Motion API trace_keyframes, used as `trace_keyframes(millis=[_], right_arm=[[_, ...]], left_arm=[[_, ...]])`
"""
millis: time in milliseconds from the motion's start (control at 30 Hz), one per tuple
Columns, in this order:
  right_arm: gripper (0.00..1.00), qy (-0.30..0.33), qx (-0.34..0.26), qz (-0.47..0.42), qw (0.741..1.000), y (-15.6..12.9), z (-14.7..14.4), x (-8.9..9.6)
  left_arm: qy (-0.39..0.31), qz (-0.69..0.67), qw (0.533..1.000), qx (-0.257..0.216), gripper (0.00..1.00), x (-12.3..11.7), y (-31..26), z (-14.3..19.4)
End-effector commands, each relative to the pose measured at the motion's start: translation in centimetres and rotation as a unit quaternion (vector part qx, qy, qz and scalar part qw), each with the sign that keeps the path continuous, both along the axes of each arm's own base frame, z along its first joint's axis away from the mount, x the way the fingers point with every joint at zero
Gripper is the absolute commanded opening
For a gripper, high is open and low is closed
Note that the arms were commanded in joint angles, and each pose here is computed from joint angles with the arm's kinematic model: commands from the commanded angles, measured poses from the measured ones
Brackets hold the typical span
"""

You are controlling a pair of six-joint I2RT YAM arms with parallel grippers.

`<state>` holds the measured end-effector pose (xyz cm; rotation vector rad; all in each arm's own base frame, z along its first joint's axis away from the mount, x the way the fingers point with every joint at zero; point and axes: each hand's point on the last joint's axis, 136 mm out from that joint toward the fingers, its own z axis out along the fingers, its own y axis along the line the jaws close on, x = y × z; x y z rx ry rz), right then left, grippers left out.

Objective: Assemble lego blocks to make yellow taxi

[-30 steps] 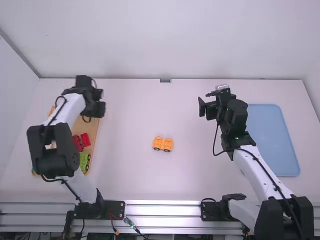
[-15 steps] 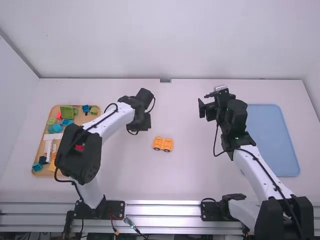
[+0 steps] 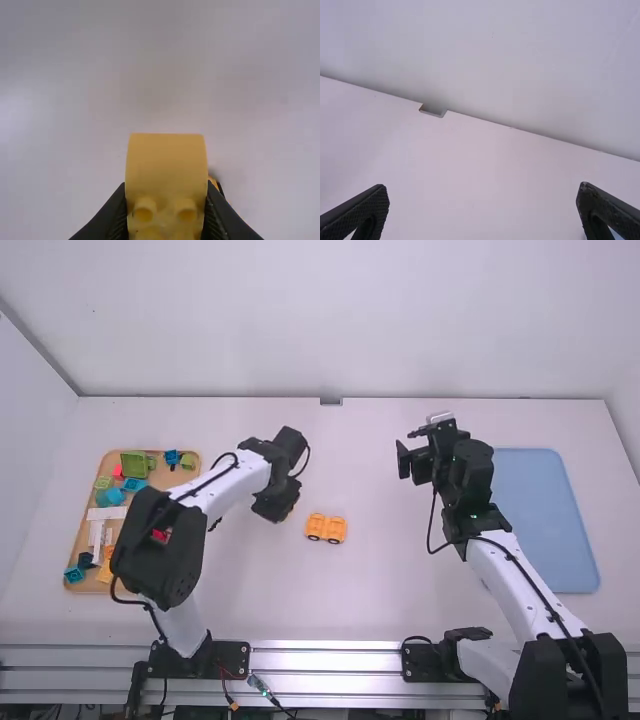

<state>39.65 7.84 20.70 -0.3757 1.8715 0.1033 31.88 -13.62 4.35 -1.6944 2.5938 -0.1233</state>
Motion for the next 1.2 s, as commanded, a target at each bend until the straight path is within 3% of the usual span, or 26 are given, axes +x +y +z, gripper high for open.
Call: trace_keyframes(millis=[0, 333, 667, 700, 767, 867, 1067, 1167], right_arm=[[0.99, -0.011, 0.003, 0.000, 1.000, 0.2, 1.2, 0.5], [0.99, -0.007, 0.003, 0.000, 1.000, 0.2, 1.1, 0.4], [0.99, -0.001, 0.002, 0.000, 1.000, 0.1, 0.8, 0.4], [0.99, -0.001, 0.002, 0.000, 1.000, 0.2, 0.8, 0.3], [0.99, -0.001, 0.002, 0.000, 1.000, 0.2, 0.8, 0.3], [0.99, -0.001, 0.002, 0.000, 1.000, 0.1, 0.8, 0.3], [0.99, -0.001, 0.002, 0.000, 1.000, 0.1, 0.8, 0.4], [0.99, -0.003, 0.002, 0.000, 1.000, 0.1, 0.9, 0.4]], left_arm=[[0.008, 0.112, 0.994, -0.005, 0.02, -0.6, 0.5, -1.1], [-0.033, 0.141, 0.989, -0.021, 0.02, -0.1, 0.9, -4.5], [-0.026, 0.163, 0.986, -0.017, 0.04, -0.7, 1.2, -5.1], [-0.026, 0.163, 0.986, -0.017, 0.17, -0.7, 1.2, -5.1], [-0.027, 0.163, 0.986, -0.015, 0.67, -0.7, 1.3, -5.1], [-0.026, 0.158, 0.987, -0.016, 0.99, -0.7, 1.2, -5.1], [-0.032, 0.144, 0.989, -0.013, 0.99, -0.5, 1.2, -4.9], [-0.045, 0.072, 0.996, -0.030, 0.99, 0.6, 0.7, -3.4]])
